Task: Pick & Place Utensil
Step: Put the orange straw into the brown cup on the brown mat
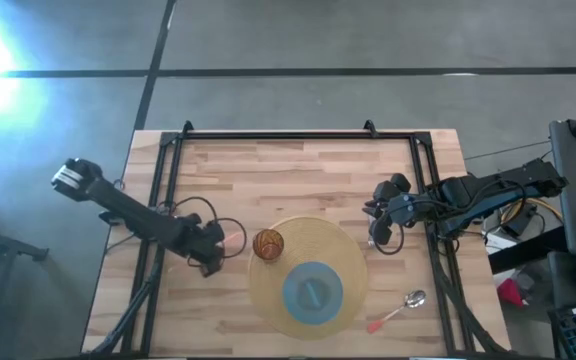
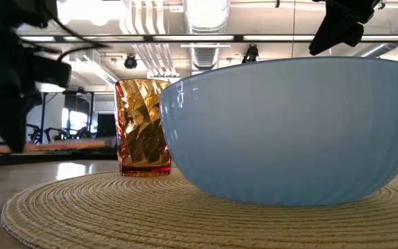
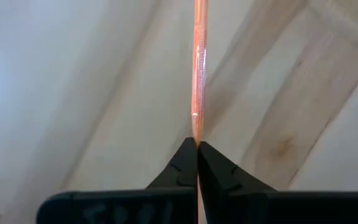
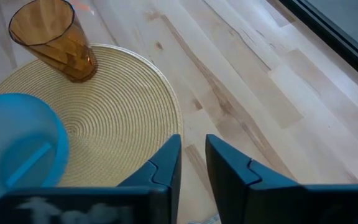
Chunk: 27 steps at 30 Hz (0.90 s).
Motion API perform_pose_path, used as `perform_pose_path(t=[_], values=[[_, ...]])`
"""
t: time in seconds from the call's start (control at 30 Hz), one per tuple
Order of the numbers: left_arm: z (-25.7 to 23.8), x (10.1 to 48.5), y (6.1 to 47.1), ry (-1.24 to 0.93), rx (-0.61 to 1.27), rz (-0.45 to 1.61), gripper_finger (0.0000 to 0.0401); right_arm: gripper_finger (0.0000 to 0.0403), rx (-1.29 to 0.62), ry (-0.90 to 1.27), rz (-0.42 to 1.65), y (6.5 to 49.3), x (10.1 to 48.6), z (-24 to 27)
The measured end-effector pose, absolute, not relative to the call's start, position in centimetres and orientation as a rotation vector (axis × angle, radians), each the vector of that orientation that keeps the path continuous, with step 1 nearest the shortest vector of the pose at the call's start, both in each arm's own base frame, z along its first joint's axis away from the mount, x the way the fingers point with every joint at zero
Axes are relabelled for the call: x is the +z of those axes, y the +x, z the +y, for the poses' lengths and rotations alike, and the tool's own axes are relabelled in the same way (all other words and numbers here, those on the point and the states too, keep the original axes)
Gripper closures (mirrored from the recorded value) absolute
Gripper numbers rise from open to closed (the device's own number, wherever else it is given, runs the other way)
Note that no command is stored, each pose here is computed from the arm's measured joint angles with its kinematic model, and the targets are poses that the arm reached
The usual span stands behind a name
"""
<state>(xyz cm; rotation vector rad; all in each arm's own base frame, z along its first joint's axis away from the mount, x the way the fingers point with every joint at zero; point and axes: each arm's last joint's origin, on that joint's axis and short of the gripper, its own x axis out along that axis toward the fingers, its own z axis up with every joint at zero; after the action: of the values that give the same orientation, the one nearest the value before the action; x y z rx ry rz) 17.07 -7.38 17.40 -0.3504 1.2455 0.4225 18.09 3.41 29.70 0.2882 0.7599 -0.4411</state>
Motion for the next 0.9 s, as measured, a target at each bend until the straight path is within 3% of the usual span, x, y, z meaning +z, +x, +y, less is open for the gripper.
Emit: perform_pose_path(t=[0.5, 0.9], values=[[-5.0, 22.7, 14.8, -0.309, 0.573, 0.715, 0.0401, 0.0321, -0.441, 0.291, 0.759, 18.1, 29.7, 3.4], [-5.2, 26.4, 16.1, -0.202, 0.519, 0.336, 0.0401, 0.0339, -0.445, 0.284, 0.772, 18.0, 29.3, 3.4]])
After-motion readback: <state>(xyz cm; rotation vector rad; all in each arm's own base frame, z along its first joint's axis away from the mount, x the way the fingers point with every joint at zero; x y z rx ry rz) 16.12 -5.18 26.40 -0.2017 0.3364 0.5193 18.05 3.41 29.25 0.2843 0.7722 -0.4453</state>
